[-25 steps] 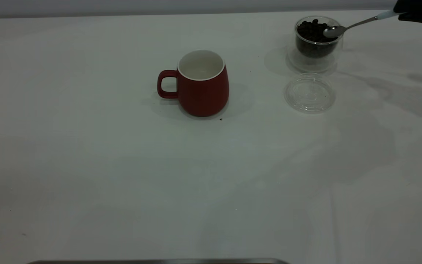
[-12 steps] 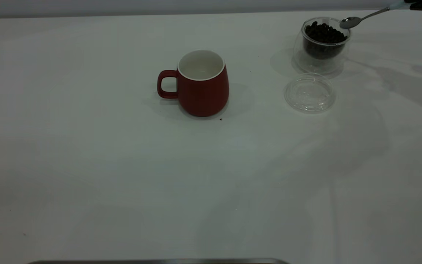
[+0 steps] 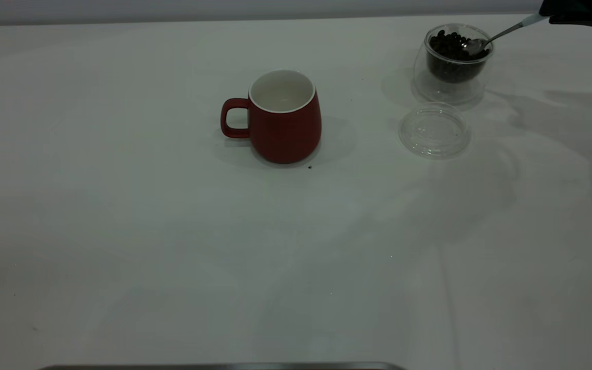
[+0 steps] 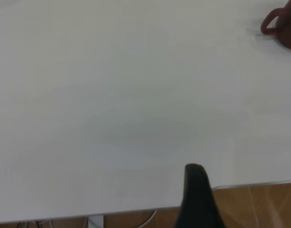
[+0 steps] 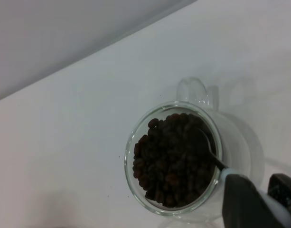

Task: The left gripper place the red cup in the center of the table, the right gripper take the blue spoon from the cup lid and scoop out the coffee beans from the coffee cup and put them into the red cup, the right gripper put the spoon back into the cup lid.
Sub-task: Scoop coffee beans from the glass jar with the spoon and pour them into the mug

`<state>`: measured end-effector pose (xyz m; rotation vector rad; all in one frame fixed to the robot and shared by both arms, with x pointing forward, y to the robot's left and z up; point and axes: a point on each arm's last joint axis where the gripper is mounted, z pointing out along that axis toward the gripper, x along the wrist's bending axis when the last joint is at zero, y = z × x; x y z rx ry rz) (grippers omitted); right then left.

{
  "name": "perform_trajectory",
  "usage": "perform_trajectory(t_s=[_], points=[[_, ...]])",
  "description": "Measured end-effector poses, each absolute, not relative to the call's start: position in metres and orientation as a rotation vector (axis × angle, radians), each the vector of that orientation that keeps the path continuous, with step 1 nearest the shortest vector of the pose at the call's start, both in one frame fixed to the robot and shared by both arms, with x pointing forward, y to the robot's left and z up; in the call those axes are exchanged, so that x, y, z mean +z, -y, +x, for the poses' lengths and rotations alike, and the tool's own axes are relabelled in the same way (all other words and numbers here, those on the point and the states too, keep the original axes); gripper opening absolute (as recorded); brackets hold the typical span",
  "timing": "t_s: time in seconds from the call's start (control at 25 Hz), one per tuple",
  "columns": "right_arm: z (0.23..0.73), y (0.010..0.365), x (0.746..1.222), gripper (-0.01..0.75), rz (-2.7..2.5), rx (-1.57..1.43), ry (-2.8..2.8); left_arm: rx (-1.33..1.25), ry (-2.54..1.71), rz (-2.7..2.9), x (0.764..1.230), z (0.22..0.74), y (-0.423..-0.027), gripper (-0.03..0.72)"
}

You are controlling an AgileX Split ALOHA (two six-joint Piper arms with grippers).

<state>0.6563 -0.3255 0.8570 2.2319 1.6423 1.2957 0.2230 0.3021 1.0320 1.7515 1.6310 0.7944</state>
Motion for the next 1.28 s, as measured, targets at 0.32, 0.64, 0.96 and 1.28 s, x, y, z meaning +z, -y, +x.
perform_trajectory(t_s=[0.32, 0.64, 0.96, 1.28], points=[[0.655, 0.32, 0.846, 0.113, 2.312, 1.312, -1.622, 0.796, -1.629, 1.755, 1.032, 0.223, -0.302, 0.586], [0.654, 0.319, 0.841, 0.113, 2.375, 1.329, -1.588, 0.796, -1.629, 1.755, 1.032, 0.223, -0.302, 0.586], [0.653, 0.333, 0.844, 0.113, 2.423, 1.422, -1.523, 0.796, -1.629, 1.755, 1.032, 0.223, -0.302, 0.586], [0.647, 0.339, 0.822, 0.113, 2.546, 1.509, -1.475, 0.796, -1.629, 1.755, 1.032, 0.223, -0.302, 0.586]])
